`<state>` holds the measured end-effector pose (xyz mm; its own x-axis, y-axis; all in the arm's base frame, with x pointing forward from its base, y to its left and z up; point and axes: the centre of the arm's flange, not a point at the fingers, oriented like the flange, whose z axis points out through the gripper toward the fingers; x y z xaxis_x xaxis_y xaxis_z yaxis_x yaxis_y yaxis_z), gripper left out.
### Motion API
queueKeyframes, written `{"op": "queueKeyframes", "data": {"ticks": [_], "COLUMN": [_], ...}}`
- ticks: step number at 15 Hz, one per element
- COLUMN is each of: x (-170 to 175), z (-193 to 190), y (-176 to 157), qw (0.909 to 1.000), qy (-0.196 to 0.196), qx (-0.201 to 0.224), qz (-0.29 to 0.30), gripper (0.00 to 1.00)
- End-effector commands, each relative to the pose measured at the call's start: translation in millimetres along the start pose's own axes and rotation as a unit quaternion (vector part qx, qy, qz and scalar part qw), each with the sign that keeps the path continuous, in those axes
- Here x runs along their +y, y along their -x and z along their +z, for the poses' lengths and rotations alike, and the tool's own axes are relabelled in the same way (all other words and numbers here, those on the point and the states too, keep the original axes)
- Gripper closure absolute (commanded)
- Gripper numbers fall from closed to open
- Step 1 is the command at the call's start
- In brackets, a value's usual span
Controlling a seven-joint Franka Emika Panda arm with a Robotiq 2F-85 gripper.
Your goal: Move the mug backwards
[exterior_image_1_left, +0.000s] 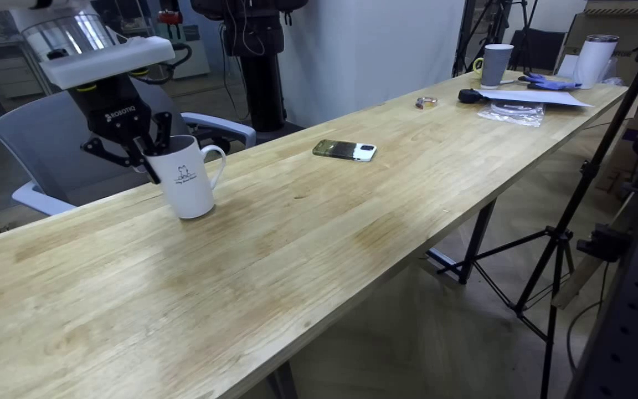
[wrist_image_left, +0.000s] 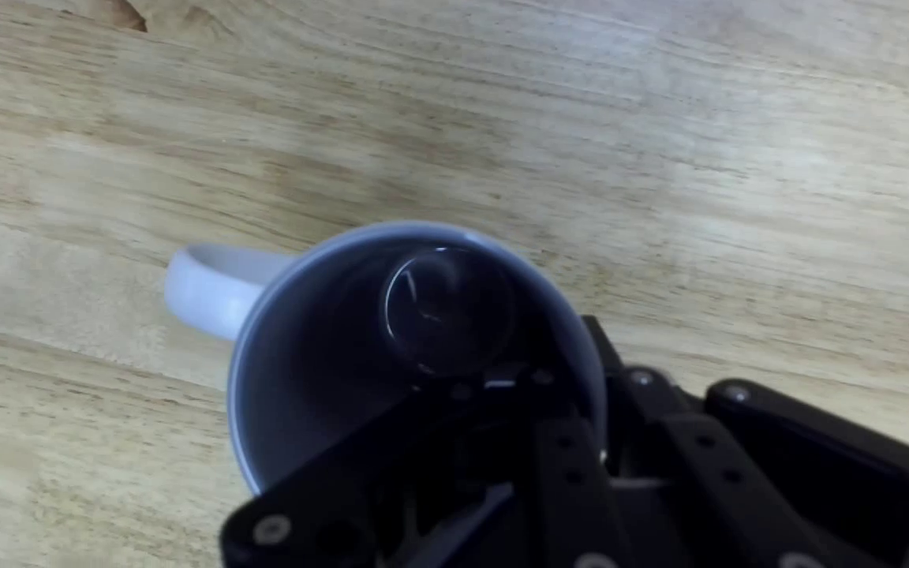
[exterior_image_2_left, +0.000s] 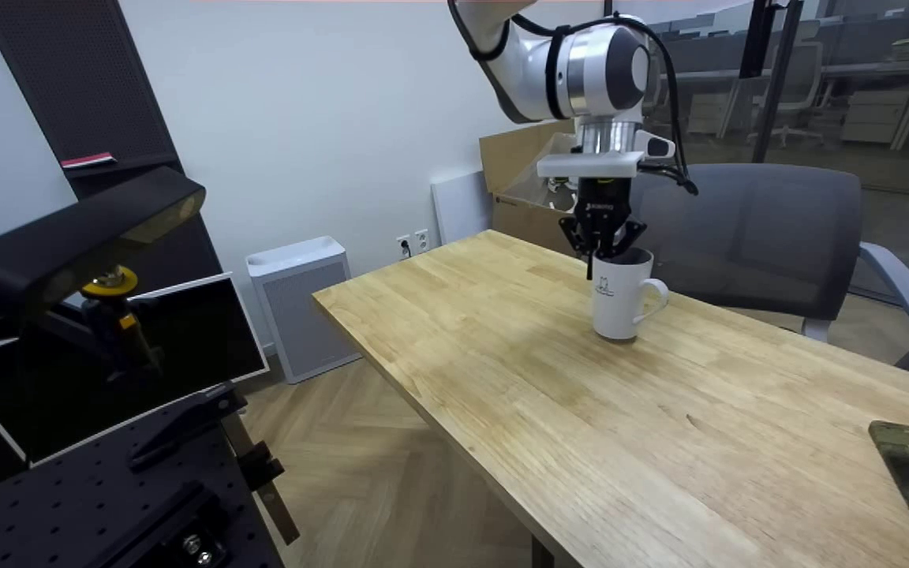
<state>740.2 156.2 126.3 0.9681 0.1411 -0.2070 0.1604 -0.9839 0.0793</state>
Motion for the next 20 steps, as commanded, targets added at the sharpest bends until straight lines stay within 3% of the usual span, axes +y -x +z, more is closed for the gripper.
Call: {"op": "queueKeyframes", "data": {"ticks": [1, 13, 20], "x": [8, 22, 6], "z": [-36, -97, -101], "y": [-19, 27, 66], "qw": [0.9999, 0.9983, 0.9989], "qy": [0.006, 0.018, 0.010], "qx": [0.011, 0.046, 0.037], "qz": [0.012, 0.033, 0.029], "gripper": [0.98, 0.98, 0.98]}}
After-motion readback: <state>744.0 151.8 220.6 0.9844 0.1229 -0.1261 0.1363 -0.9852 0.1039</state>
